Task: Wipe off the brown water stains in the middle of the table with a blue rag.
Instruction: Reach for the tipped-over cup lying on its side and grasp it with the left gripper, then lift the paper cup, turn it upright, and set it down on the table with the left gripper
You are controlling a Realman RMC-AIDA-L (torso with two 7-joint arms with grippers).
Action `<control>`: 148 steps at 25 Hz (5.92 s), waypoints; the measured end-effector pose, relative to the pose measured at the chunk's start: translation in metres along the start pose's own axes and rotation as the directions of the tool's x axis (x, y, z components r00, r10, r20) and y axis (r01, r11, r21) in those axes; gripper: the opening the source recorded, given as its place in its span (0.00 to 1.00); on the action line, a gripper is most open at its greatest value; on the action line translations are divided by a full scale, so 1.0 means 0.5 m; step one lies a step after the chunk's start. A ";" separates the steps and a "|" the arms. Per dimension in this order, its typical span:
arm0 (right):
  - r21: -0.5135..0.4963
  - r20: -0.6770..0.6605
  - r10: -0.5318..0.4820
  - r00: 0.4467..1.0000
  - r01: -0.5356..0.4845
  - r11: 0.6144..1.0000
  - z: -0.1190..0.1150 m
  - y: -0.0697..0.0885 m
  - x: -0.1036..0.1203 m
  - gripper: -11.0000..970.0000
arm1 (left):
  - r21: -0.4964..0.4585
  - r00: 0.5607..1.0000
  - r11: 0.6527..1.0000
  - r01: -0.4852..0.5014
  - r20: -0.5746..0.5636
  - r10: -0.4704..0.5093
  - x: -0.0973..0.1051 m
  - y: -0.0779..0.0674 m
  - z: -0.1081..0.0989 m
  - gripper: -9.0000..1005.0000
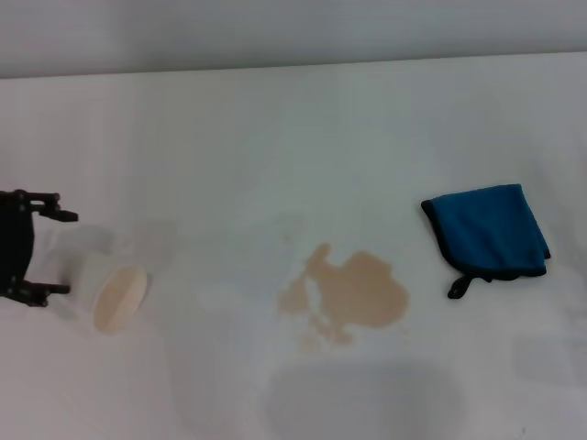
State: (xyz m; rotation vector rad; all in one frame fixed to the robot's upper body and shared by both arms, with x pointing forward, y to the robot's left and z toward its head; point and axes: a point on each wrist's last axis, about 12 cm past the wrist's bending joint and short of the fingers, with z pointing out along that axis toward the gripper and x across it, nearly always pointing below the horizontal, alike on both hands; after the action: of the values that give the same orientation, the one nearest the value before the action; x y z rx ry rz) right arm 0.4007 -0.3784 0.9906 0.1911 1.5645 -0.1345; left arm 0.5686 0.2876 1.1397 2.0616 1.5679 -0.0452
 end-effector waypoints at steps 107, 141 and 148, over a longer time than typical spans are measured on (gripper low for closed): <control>0.000 -0.013 0.022 1.000 -0.022 1.000 -0.019 0.007 0.007 0.85 | 0.114 0.888 0.881 -0.459 0.028 0.459 -0.197 0.051 0.183 0.83; -0.025 0.039 -0.071 0.997 0.072 0.997 0.020 -0.022 -0.018 0.86 | -0.500 0.917 0.863 0.073 0.374 0.139 -0.107 -0.017 0.098 0.65; -0.040 0.048 -0.113 0.992 0.115 0.993 0.030 -0.034 -0.026 0.86 | -0.610 0.853 0.721 0.328 0.519 0.051 -0.061 -0.081 0.097 0.64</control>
State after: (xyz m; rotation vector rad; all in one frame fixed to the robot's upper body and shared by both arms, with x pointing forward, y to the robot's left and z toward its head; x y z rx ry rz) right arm 0.4120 -0.3984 1.0031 0.0650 1.5318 -0.1939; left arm 0.5367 0.2466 1.0926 1.2008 1.1571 -0.0493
